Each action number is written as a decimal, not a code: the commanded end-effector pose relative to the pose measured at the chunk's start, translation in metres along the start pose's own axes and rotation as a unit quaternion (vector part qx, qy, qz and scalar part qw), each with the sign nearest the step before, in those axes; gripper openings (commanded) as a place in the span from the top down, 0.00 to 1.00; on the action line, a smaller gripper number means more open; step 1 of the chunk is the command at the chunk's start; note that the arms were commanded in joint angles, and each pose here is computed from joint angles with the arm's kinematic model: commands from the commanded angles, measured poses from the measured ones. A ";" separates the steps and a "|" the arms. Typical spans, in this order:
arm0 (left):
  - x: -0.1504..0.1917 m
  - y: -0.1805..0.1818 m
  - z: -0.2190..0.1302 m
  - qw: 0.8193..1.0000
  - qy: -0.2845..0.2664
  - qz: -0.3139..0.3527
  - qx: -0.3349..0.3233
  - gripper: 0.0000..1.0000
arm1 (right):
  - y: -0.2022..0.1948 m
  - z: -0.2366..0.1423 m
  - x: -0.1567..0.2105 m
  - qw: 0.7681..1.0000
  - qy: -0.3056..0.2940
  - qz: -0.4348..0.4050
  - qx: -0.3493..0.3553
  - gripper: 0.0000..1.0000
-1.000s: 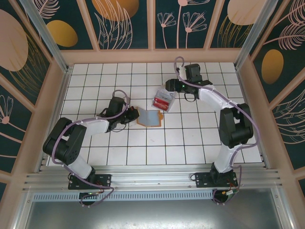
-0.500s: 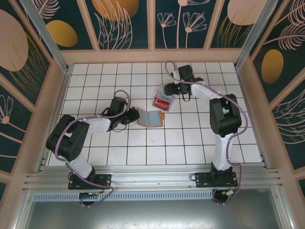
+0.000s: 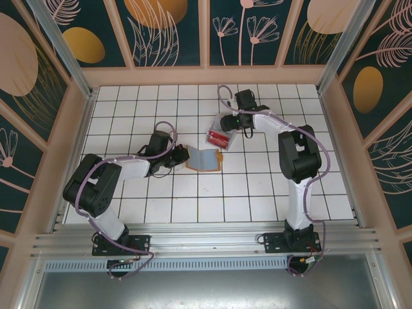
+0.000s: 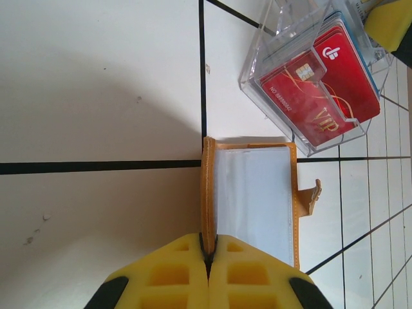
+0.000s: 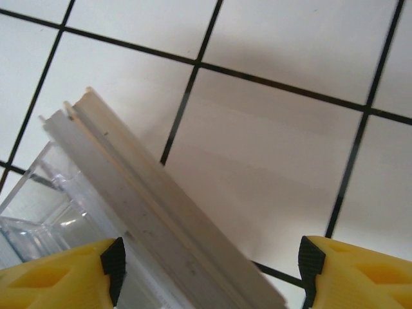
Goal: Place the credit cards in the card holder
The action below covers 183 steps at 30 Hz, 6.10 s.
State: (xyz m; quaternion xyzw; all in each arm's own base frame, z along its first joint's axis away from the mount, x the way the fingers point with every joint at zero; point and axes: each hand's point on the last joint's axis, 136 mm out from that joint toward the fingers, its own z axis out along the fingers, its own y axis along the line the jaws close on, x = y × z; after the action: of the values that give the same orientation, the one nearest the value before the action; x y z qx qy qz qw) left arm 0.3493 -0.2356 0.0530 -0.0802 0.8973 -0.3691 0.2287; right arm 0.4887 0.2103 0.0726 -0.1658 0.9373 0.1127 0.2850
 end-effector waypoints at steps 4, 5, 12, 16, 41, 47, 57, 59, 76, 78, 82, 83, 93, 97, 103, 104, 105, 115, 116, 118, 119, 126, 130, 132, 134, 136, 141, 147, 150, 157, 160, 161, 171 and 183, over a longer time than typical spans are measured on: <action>-0.006 -0.012 0.002 1.000 -0.005 0.004 0.020 0.99 | -0.015 -0.016 -0.029 0.999 -0.041 0.016 0.029 0.29; -0.006 -0.011 0.002 1.000 -0.005 0.003 0.020 0.99 | -0.014 -0.018 -0.030 0.999 -0.045 0.016 0.027 0.29; -0.008 -0.016 0.002 1.000 -0.004 0.001 0.030 0.99 | -0.008 -0.027 -0.038 0.998 -0.060 0.016 0.014 0.31; -0.008 -0.018 0.003 0.999 -0.005 0.000 0.033 0.99 | -0.009 -0.031 -0.042 0.998 -0.067 0.015 0.016 0.33; -0.002 -0.011 0.009 0.999 0.004 -0.013 0.033 0.99 | 0.009 -0.035 -0.037 0.998 -0.063 -0.026 -0.006 0.36; -0.002 -0.013 0.009 0.999 0.005 -0.014 0.039 0.99 | 0.002 -0.021 -0.023 0.997 -0.035 -0.073 0.021 0.32; 0.000 -0.011 0.011 0.999 0.006 -0.018 0.041 0.99 | 0.014 -0.012 -0.018 0.993 -0.028 -0.115 0.007 0.32; 0.001 -0.011 0.010 0.999 0.007 -0.018 0.041 0.99 | 0.015 -0.007 -0.014 0.993 -0.020 -0.119 0.007 0.32; 0.003 -0.011 0.011 0.999 0.011 -0.021 0.047 0.99 | 0.009 0.004 -0.005 0.990 -0.011 -0.136 0.042 0.39; 0.003 -0.011 0.011 0.999 0.011 -0.020 0.046 0.99 | 0.006 0.004 -0.005 0.989 -0.011 -0.136 0.053 0.47; 0.003 -0.011 0.011 0.999 0.012 -0.022 0.048 0.99 | 0.005 0.001 -0.009 0.989 -0.017 -0.135 0.059 0.56; 0.004 -0.011 0.011 0.999 0.012 -0.022 0.048 0.99 | 0.004 -0.002 -0.011 0.989 -0.021 -0.136 0.060 0.58; 0.002 -0.013 0.012 0.998 0.011 -0.021 0.051 0.98 | -0.004 -0.014 -0.024 0.989 -0.040 -0.127 0.067 0.55; 0.002 -0.014 0.012 0.998 0.012 -0.022 0.051 0.98 | -0.008 -0.015 -0.026 0.989 -0.042 -0.123 0.073 0.54; 0.000 -0.016 0.012 0.998 0.011 -0.022 0.055 0.98 | -0.009 -0.017 -0.029 0.989 -0.044 -0.120 0.073 0.60; 0.000 -0.016 0.013 0.998 0.011 -0.022 0.055 0.98 | -0.009 -0.018 -0.030 0.989 -0.045 -0.120 0.073 0.62; 0.000 -0.017 0.012 0.998 0.011 -0.022 0.056 0.98 | -0.009 -0.018 -0.031 0.989 -0.046 -0.119 0.071 0.64; -0.001 -0.017 0.013 0.998 0.012 -0.023 0.057 0.98 | -0.010 -0.027 -0.039 0.991 -0.059 -0.107 0.061 0.61; -0.001 -0.018 0.013 0.998 0.011 -0.023 0.058 0.98 | -0.011 -0.027 -0.040 0.991 -0.060 -0.105 0.061 0.62; -0.001 -0.017 0.013 0.998 0.011 -0.023 0.057 0.99 | -0.014 -0.028 -0.041 0.991 -0.063 -0.100 0.063 0.65; 0.000 -0.017 0.013 0.998 0.012 -0.024 0.057 0.98 | -0.015 -0.029 -0.041 0.991 -0.063 -0.097 0.063 0.66; 0.000 -0.016 0.013 0.998 0.010 -0.025 0.057 0.98 | -0.011 -0.034 -0.045 0.993 -0.074 -0.085 0.042 0.68; 0.000 -0.016 0.013 0.998 0.010 -0.026 0.057 0.98 | -0.013 -0.034 -0.046 0.993 -0.075 -0.079 0.040 0.66; 0.000 -0.016 0.013 0.998 0.010 -0.026 0.057 0.98 | -0.014 -0.033 -0.045 0.994 -0.075 -0.076 0.037 0.69; 0.000 -0.016 0.013 0.998 0.011 -0.027 0.058 0.98 | -0.014 -0.033 -0.045 0.994 -0.076 -0.071 0.032 0.73; 0.001 -0.016 0.013 0.998 0.011 -0.026 0.058 0.98 | -0.014 -0.034 -0.045 0.995 -0.077 -0.065 0.026 0.74; 0.001 -0.016 0.013 0.998 0.011 -0.027 0.058 0.99 | -0.015 -0.036 -0.047 0.995 -0.083 -0.048 0.007 0.72; 0.002 -0.015 0.013 0.998 0.011 -0.028 0.057 0.98 | -0.014 -0.038 -0.047 0.994 -0.091 -0.004 -0.057 0.72; 0.001 -0.016 0.012 0.998 0.010 -0.028 0.058 0.98 | -0.020 -0.038 -0.044 0.991 -0.093 0.025 -0.089 0.70; 0.001 -0.015 0.013 0.998 0.010 -0.029 0.059 0.98 | -0.025 -0.034 -0.040 0.991 -0.092 0.037 -0.094 0.67; 0.001 -0.016 0.012 0.998 0.010 -0.028 0.059 0.98 | -0.026 -0.035 -0.041 0.991 -0.093 0.037 -0.089 0.66; 0.002 -0.016 0.012 0.998 0.010 -0.029 0.059 0.98 | -0.027 -0.035 -0.041 0.991 -0.093 0.037 -0.087 0.67; 0.002 -0.015 0.013 0.998 0.011 -0.030 0.058 0.98 | -0.028 -0.032 -0.040 0.994 -0.091 0.026 -0.062 0.64; 0.000 -0.017 0.014 0.998 0.010 -0.029 0.062 0.98 | -0.021 -0.014 -0.042 0.999 -0.037 -0.023 -0.029 0.28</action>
State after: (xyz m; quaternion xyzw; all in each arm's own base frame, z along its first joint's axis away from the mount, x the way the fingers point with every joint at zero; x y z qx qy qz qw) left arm 0.3542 -0.2511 0.0536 -0.0930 0.8786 -0.4173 0.2128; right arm 0.5242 0.1906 0.1167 -0.1705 0.9107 0.1605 0.3403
